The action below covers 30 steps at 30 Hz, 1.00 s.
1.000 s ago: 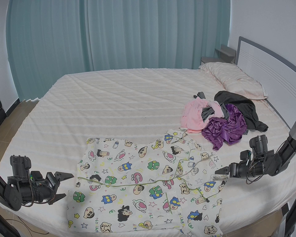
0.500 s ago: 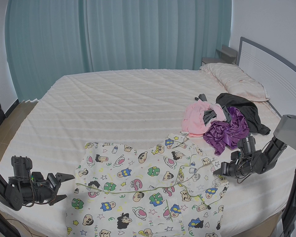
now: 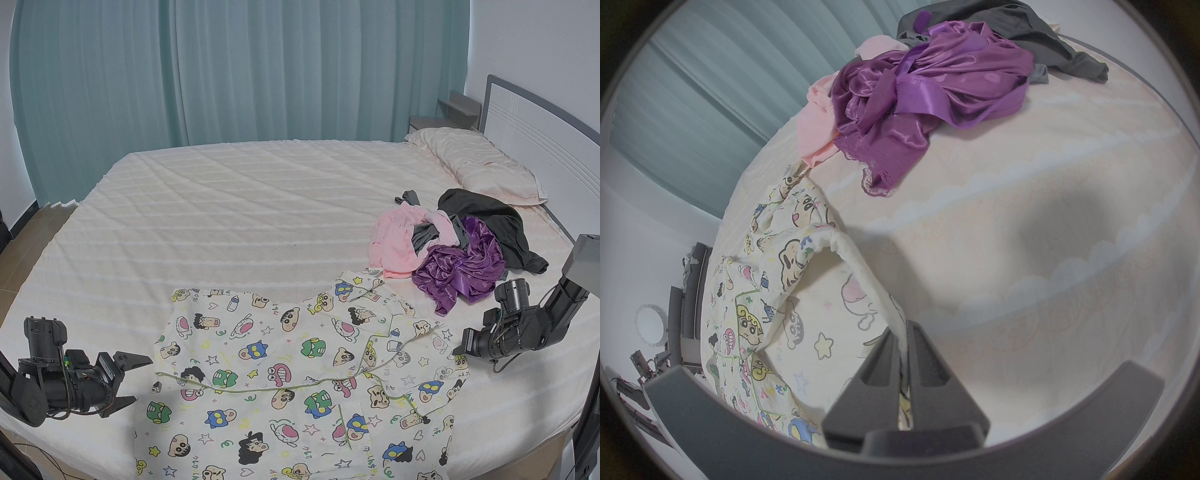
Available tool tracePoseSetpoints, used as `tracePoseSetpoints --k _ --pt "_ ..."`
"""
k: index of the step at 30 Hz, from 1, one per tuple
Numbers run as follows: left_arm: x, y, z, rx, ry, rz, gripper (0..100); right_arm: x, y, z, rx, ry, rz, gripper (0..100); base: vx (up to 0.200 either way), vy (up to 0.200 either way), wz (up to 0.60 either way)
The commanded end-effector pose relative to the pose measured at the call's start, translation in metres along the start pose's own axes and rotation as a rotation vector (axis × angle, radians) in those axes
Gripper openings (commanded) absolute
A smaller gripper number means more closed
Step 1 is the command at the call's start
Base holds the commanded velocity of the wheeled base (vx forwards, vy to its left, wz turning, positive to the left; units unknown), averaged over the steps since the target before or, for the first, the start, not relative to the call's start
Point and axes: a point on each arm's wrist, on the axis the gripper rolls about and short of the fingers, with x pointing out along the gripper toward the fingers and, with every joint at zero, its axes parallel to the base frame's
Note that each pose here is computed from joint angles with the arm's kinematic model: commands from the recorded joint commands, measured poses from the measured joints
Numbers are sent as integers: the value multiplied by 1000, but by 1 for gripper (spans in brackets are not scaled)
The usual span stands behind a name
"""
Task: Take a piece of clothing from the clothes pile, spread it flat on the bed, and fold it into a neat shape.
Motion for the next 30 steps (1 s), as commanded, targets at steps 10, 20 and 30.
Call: tracePoseSetpoints --k 10,20,30 --pt "1 2 -1 -9 6 9 100 -11 -26 -2 69 -7 -48 0 0 0 0" --pt "3 3 0 -17 11 13 100 -39 -15 12 114 -101 -17 100 0 0 0" --pt "4 2 -1 -14 17 12 100 -50 73 39 155 -168 184 100 0 0 0"
